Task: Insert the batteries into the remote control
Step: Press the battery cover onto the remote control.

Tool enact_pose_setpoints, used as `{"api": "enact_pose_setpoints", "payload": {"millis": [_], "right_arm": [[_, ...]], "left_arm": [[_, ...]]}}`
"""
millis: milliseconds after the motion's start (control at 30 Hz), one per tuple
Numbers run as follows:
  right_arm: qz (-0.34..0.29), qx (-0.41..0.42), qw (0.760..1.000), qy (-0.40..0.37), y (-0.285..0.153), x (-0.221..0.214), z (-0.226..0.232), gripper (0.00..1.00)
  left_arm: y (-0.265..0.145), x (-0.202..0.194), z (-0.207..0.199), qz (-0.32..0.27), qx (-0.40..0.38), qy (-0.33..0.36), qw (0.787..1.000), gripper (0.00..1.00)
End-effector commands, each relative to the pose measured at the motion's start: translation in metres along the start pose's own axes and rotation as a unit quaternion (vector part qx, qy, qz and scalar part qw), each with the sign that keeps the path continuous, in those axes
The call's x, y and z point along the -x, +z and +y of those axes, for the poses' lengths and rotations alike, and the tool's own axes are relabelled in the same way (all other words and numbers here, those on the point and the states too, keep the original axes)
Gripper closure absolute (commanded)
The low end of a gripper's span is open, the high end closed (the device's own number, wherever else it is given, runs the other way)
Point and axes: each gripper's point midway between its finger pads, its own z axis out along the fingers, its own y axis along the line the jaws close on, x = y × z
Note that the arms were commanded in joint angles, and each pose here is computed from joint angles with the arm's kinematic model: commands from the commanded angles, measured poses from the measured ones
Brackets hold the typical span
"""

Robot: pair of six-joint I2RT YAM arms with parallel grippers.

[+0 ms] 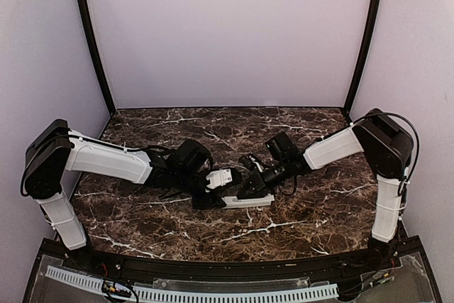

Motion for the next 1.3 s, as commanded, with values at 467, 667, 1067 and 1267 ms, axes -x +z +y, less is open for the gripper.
{"api": "enact_pose_setpoints", "payload": {"millis": [467,667,1067,1267], "right_arm": [[-0.036,-0.039,0.998,-0.02,-0.044,0.012,0.035,1.0],[-0.079,-0.251,0.965,0.019,-0.096,-0.004,-0.019,1.0],[-0.07,-0.263,0.961,-0.048,-0.085,-0.008,0.0,1.0],[-0.053,-0.231,0.971,-0.034,-0.064,-0.008,-0.006,1.0]], "left_arm": [[0.005,-0.01,-0.005,0.015,-0.013,0.037,0.999,0.34],[0.0,-0.026,-0.001,0.042,0.008,0.032,0.999,0.38],[-0.007,-0.02,-0.002,0.027,0.008,0.024,0.999,0.49],[-0.005,-0.008,0.003,0.017,0.008,0.025,1.0,0.42]]}}
